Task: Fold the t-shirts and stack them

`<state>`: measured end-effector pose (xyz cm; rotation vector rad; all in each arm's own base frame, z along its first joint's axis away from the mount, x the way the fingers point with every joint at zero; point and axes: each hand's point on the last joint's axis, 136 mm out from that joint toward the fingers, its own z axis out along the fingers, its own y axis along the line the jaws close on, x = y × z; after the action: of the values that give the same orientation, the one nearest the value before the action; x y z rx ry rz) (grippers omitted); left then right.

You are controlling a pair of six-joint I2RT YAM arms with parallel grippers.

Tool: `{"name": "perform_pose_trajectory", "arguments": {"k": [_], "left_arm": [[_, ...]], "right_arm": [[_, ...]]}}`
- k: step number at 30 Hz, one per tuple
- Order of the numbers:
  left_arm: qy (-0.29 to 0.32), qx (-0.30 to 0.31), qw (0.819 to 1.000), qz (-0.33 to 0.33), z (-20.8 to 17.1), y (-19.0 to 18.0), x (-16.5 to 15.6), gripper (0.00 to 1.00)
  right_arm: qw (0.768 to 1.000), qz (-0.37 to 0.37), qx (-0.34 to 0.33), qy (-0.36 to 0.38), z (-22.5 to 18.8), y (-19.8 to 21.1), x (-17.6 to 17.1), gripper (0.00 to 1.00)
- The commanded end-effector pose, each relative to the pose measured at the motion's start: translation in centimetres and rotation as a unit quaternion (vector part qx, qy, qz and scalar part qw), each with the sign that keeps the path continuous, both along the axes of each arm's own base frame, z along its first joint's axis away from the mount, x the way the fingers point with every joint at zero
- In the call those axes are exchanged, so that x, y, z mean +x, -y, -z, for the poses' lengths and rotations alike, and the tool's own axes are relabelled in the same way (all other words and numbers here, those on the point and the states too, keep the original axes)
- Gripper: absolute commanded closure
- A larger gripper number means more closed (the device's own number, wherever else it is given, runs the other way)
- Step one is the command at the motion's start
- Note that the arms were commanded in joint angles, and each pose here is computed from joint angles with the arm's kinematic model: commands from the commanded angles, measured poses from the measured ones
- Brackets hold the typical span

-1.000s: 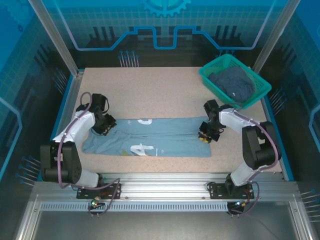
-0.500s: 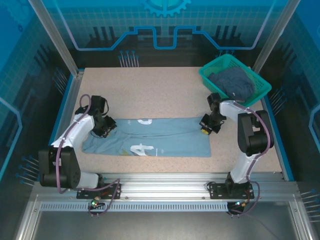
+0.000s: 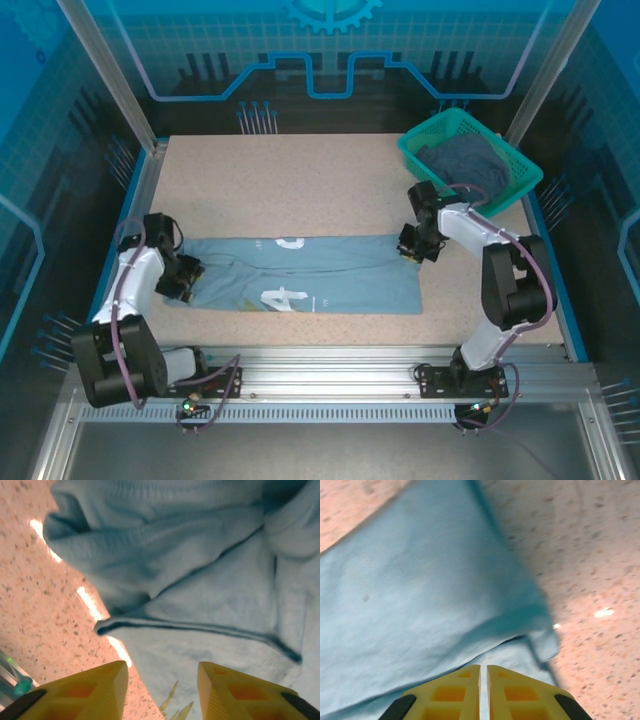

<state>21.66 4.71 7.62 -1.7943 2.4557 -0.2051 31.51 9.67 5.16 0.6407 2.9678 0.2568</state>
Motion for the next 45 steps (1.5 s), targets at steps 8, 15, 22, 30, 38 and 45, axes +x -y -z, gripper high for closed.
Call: {"name": "perform_pose_trajectory", "arguments": {"k": [8,15,22,30,38,45], "left_arm": [[0.042,0.003,0.984,0.175,2.5,-1.5,5.5,0.75],[0.048,0.023,0.969,0.241,4.0,-2.0,6.4,0.65],[0.047,0.005,0.967,0.252,5.6,-1.4,6.4,0.67],[0.063,0.005,0.968,0.244,4.7,-1.2,6.7,0.86],[0.068,0.006,0.971,0.228,3.1,-1.0,6.0,1.00],[0.056,-0.013,0.981,0.184,2.1,0.1,3.4,1.00]], "right_arm": [[0.988,-0.103,0.110,0.021,0.0,-6.6,2.1,0.82],[0.987,-0.109,0.114,0.002,0.7,-7.6,2.8,0.81],[0.988,-0.105,0.113,0.000,0.7,-7.8,2.9,0.80],[0.989,-0.104,0.105,-0.004,0.9,-7.6,2.8,0.80],[0.989,-0.104,0.101,-0.005,0.9,-7.5,2.9,0.80],[0.990,-0.105,0.092,-0.008,1.1,-7.4,3.1,0.81]]}}
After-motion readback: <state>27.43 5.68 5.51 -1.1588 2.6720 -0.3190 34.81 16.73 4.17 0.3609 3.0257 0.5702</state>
